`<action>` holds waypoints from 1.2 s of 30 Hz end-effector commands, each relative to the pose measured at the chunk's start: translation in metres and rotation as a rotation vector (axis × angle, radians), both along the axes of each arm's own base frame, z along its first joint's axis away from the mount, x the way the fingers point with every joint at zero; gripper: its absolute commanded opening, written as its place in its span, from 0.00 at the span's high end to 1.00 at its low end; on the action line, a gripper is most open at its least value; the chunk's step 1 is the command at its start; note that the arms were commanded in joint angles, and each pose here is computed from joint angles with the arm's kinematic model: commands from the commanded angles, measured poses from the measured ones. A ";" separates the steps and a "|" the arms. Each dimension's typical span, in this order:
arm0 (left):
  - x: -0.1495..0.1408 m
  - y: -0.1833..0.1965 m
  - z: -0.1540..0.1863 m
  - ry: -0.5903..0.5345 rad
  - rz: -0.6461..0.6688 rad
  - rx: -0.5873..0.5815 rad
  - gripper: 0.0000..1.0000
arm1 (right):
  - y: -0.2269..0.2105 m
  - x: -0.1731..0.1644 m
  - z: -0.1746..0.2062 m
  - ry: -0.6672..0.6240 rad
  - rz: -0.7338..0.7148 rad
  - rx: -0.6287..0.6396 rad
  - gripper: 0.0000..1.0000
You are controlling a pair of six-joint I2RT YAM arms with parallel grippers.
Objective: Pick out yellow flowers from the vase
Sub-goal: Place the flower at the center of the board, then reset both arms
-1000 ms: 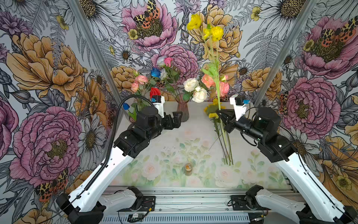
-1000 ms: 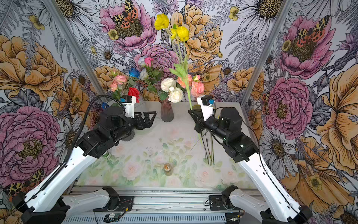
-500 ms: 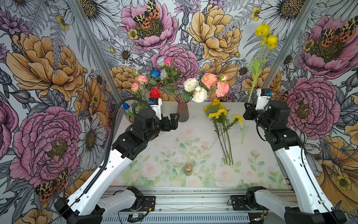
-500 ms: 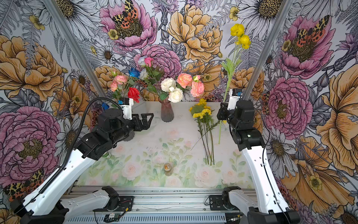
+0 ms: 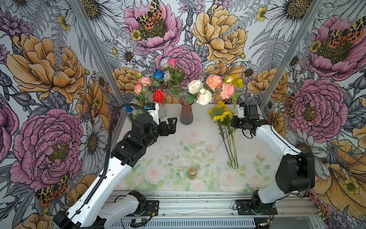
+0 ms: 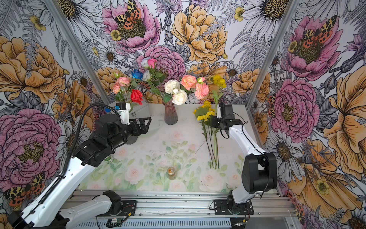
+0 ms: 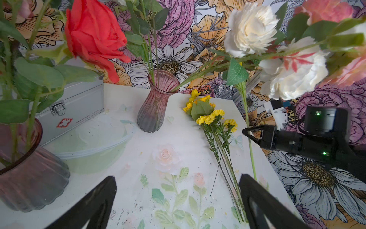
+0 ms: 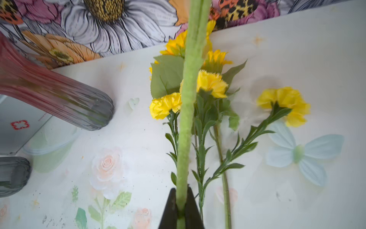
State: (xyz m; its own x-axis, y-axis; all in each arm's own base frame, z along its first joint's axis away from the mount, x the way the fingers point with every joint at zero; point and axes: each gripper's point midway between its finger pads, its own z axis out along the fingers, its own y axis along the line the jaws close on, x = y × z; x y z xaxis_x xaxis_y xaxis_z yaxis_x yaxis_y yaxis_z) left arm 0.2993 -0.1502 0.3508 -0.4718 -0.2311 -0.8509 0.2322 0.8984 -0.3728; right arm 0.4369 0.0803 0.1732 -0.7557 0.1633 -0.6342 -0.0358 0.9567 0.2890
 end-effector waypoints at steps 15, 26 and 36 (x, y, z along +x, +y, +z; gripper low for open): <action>0.026 0.118 -0.091 -0.122 0.506 0.222 0.01 | 0.018 0.024 -0.059 0.064 0.035 -0.123 0.63; 0.039 0.168 -0.151 -0.223 0.554 0.294 0.01 | -0.058 0.004 -0.010 -0.113 -0.297 -0.461 0.00; 0.073 0.176 -0.198 -0.201 0.506 0.363 0.01 | -0.100 -0.023 -0.040 -0.374 -0.344 -0.666 0.00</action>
State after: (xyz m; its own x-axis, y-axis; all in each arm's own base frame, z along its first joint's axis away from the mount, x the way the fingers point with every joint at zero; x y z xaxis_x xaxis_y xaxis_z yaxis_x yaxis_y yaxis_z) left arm 0.3602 0.0319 0.1395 -0.2841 -0.0938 -0.9542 -0.2724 0.9621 -0.0135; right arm 0.3978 -0.0072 0.1153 -0.5691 -0.1198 -0.8135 0.2270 0.9280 -0.2954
